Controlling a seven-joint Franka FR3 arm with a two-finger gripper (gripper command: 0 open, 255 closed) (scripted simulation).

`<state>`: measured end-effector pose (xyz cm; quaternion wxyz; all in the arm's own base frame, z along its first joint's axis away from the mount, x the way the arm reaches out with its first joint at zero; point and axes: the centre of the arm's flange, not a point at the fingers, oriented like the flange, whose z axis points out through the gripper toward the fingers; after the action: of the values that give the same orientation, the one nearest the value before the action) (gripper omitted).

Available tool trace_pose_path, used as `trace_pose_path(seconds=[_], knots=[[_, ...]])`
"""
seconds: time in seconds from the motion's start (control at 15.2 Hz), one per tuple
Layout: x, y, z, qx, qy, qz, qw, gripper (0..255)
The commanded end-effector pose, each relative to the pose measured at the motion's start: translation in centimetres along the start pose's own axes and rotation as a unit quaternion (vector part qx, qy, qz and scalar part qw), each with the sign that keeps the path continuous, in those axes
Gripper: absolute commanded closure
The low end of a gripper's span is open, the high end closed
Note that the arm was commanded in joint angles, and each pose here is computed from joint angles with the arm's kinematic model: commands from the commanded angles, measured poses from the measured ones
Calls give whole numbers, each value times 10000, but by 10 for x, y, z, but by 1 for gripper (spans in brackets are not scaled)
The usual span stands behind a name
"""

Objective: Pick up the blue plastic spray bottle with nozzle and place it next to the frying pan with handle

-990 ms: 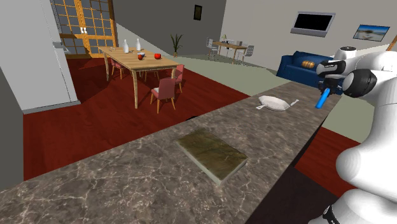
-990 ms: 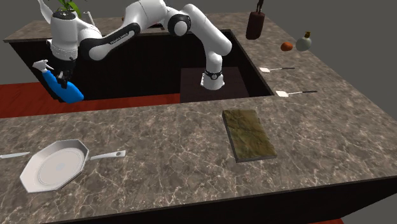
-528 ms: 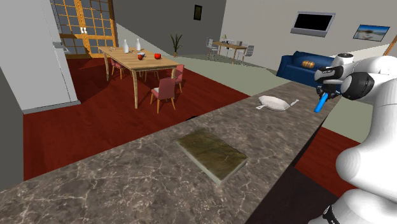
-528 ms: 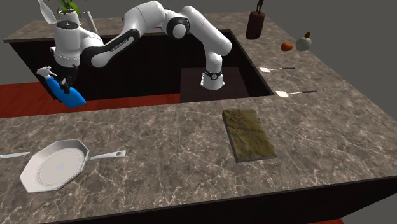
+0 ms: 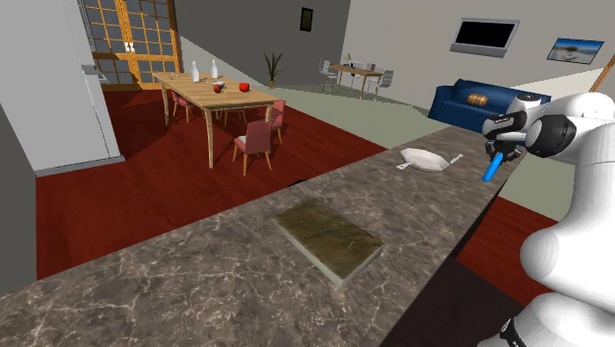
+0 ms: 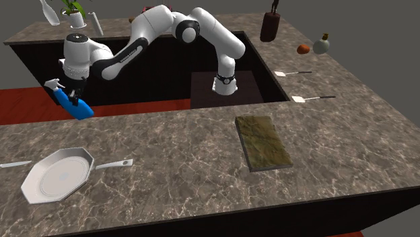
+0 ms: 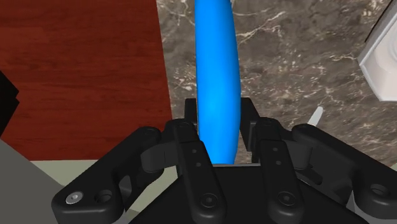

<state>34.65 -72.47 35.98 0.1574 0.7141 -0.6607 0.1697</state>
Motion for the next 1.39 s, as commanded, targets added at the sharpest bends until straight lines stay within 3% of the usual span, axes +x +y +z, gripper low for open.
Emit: trace_pose_path(seconds=[0.0,0.46,0.99,1.06,1.32], knots=[[-5,1,9,1,3,1,10000,255],[-22,1,43,1,3,1,10000,255],[-22,1,43,1,3,1,10000,255],[-22,1,43,1,3,1,10000,0],[-22,1,43,1,3,1,10000,0]])
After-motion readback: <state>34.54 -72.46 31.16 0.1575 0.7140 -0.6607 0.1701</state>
